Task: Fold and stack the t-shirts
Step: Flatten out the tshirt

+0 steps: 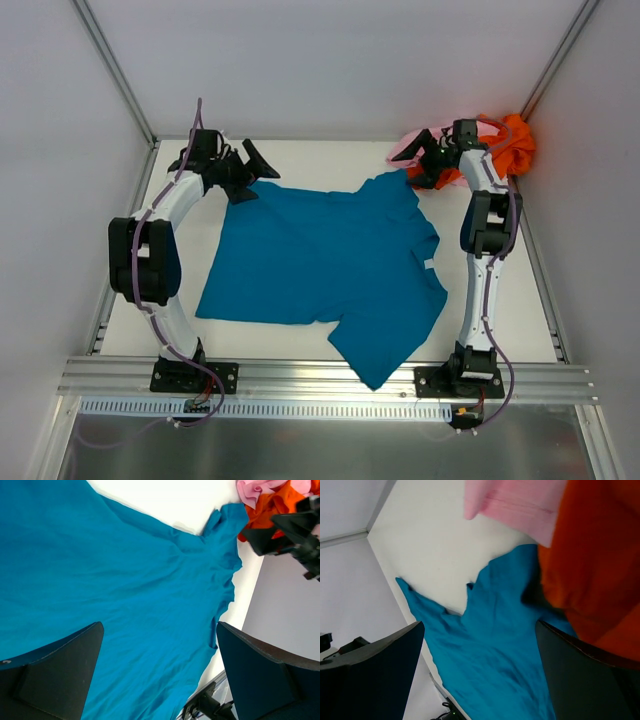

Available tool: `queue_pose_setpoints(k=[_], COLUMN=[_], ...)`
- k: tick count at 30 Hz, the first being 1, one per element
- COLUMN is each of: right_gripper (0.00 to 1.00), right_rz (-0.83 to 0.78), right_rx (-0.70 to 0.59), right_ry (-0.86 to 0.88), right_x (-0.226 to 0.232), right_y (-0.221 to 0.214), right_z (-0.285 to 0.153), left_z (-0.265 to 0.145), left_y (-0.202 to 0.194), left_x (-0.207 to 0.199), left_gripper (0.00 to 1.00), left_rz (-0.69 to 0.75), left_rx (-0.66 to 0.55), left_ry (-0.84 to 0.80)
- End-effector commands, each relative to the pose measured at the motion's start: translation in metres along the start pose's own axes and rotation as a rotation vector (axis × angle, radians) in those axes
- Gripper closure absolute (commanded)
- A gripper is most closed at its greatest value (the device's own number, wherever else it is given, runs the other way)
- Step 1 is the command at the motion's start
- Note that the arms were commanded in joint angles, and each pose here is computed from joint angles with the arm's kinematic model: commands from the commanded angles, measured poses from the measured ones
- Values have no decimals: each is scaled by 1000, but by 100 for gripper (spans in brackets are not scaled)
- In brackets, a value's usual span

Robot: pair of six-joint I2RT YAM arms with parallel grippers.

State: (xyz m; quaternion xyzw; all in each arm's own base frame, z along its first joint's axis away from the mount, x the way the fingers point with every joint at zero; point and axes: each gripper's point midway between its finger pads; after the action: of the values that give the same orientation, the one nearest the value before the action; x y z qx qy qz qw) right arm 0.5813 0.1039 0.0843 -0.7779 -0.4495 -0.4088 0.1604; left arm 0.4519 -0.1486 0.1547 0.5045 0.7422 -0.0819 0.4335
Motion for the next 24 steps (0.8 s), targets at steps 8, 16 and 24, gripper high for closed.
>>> queue_pose_setpoints(k=[8, 16, 24], right_gripper=[2, 2, 2], right_rz=[2, 13, 54], right_rx=[-51, -84, -92], right_ry=[-1, 8, 24], right_x=[-11, -14, -23], right_y=[23, 37, 44], right_z=[-3, -15, -8], left_z=[-22, -18, -16], left_y=[6, 9, 11], left_x=[-20, -20, -21], left_gripper=[1, 1, 1], left_rz=[55, 43, 45], left_rx=[-22, -18, -14], left_ry=[-43, -45, -44])
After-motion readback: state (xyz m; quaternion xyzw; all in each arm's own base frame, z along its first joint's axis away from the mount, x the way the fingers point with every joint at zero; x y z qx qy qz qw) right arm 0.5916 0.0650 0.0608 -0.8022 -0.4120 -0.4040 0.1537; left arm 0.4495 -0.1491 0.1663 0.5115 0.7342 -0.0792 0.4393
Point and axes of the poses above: each gripper's point midway between its finger pads, its own z axis out along the fingers, its own x axis along the line the jaws close on, y = z × x, and after that the axes turned 2 degrees about z, right-handed
